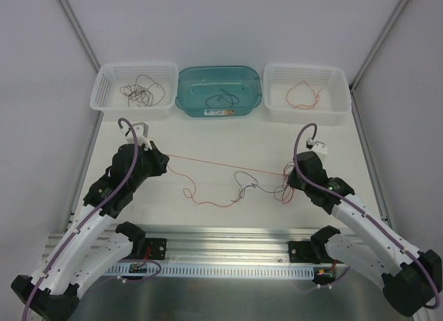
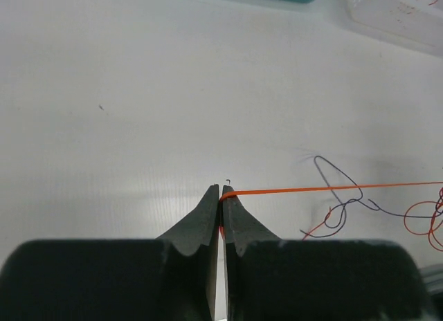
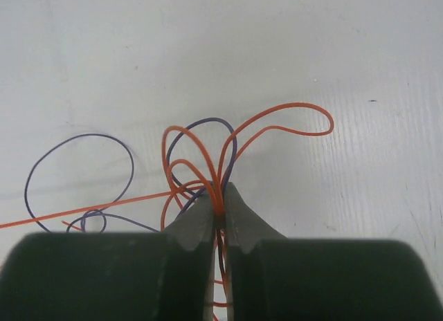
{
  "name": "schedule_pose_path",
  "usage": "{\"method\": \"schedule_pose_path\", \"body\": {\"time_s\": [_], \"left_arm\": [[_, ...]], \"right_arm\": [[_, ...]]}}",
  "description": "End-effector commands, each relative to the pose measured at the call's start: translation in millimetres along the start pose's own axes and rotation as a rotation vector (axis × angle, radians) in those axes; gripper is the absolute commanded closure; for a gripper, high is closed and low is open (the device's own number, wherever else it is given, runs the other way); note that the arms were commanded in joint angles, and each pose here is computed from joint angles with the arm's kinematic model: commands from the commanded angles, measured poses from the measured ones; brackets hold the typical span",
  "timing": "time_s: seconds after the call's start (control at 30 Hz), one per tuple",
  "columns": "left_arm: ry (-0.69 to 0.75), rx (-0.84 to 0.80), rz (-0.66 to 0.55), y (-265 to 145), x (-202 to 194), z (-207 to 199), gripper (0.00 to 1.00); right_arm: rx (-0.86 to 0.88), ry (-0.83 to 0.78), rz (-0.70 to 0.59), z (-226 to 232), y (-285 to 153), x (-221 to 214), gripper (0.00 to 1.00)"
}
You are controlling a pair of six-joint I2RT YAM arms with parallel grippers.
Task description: Untangle the cables
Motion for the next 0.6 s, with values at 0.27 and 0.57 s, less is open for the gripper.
{"method": "schedule_pose_path", "body": {"time_s": [0.27, 0.57], "left_arm": [[0.164, 0.057, -0.14, -45.6, 100.1, -0.9, 1.0], [0.26, 0.063, -0.192, -67.5, 136.6, -4.3, 1.0]], "right_arm": [[-0.238, -0.028, 0.053, -68.9, -1.7, -6.7, 0.82], [-0.285, -0.034, 0.069, -77.0, 1.6, -9.4, 0.81]]}}
Point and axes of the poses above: each gripper's point midway between its finger pads, its own y axis out along the fingers, its own z axis along the line the jaws close on, x = y × z, the point moved 2 cm from there along -y, back along the fingers, and after that the axes turned 9 degrees about y, right-handed, at the moved point
